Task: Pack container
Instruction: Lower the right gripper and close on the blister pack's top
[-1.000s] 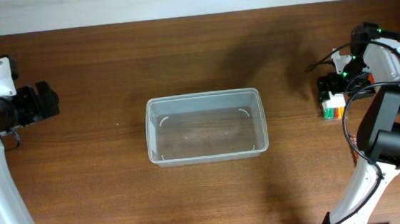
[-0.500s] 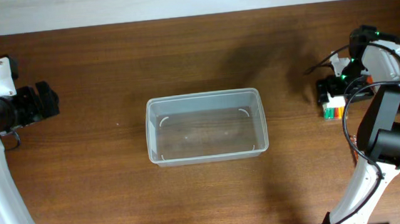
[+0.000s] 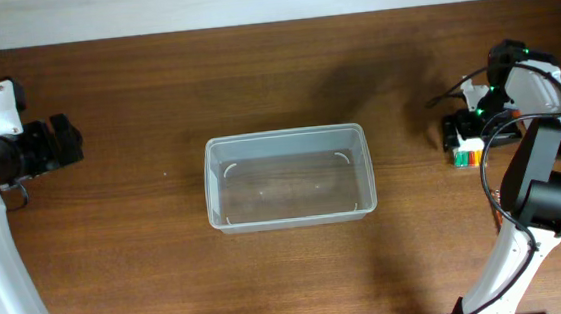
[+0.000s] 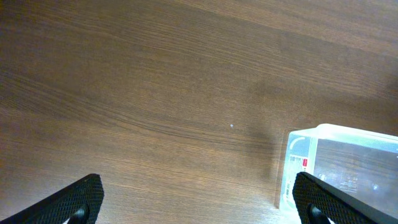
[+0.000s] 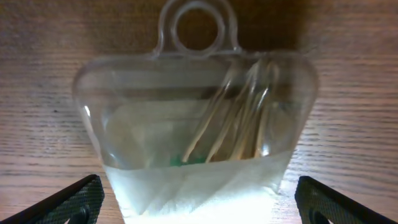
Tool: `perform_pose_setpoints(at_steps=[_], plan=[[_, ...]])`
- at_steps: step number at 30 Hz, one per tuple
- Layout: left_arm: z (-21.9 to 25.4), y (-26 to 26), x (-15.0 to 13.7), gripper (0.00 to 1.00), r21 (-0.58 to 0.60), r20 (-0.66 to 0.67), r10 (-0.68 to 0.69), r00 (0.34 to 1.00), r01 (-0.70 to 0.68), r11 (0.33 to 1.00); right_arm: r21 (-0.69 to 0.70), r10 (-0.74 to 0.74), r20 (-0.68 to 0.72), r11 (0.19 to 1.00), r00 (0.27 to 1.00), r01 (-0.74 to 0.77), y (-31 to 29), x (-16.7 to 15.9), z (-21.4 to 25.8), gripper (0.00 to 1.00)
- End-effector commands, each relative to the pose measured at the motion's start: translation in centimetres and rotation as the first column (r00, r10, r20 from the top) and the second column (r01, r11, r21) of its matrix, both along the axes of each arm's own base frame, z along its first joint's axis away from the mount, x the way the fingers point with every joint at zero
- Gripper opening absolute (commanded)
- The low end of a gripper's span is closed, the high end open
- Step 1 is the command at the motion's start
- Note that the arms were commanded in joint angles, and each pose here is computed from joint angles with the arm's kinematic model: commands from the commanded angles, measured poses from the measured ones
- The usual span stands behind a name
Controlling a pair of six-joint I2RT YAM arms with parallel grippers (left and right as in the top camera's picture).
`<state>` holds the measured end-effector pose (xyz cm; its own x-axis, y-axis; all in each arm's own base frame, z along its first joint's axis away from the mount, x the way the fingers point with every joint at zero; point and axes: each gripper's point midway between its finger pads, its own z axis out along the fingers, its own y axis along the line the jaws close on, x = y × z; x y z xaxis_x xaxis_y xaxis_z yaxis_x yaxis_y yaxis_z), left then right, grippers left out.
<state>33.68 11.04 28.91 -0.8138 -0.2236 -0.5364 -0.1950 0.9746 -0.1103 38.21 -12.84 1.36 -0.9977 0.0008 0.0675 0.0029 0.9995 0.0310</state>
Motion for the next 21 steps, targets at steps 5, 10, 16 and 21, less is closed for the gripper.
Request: perform_pose_setpoints(at_steps=[5, 10, 16, 21], plan=[[0.7, 0.1, 0.3, 0.99, -0.005, 0.022, 0.005, 1.000, -0.005, 1.000, -0.007, 0.009, 0.015, 1.000, 1.000, -0.008, -0.2, 0.5, -0.9, 0.99], [0.7, 0.0, 0.3, 0.99, -0.005, 0.022, 0.005, 1.000, -0.005, 1.000, 0.006, 0.007, 0.032, 1.000, 0.999, -0.008, 0.0, 1.0, -1.1, 0.99], [0.7, 0.1, 0.3, 0.99, -0.005, 0.022, 0.005, 1.000, -0.005, 1.000, 0.010, 0.007, 0.053, 1.000, 0.999, -0.008, 0.1, 1.5, -1.2, 0.99], [0.7, 0.1, 0.3, 0.99, -0.005, 0.022, 0.005, 1.000, -0.005, 1.000, 0.016, 0.007, 0.060, 1.000, 0.998, -0.008, 0.1, 1.6, -1.2, 0.99]])
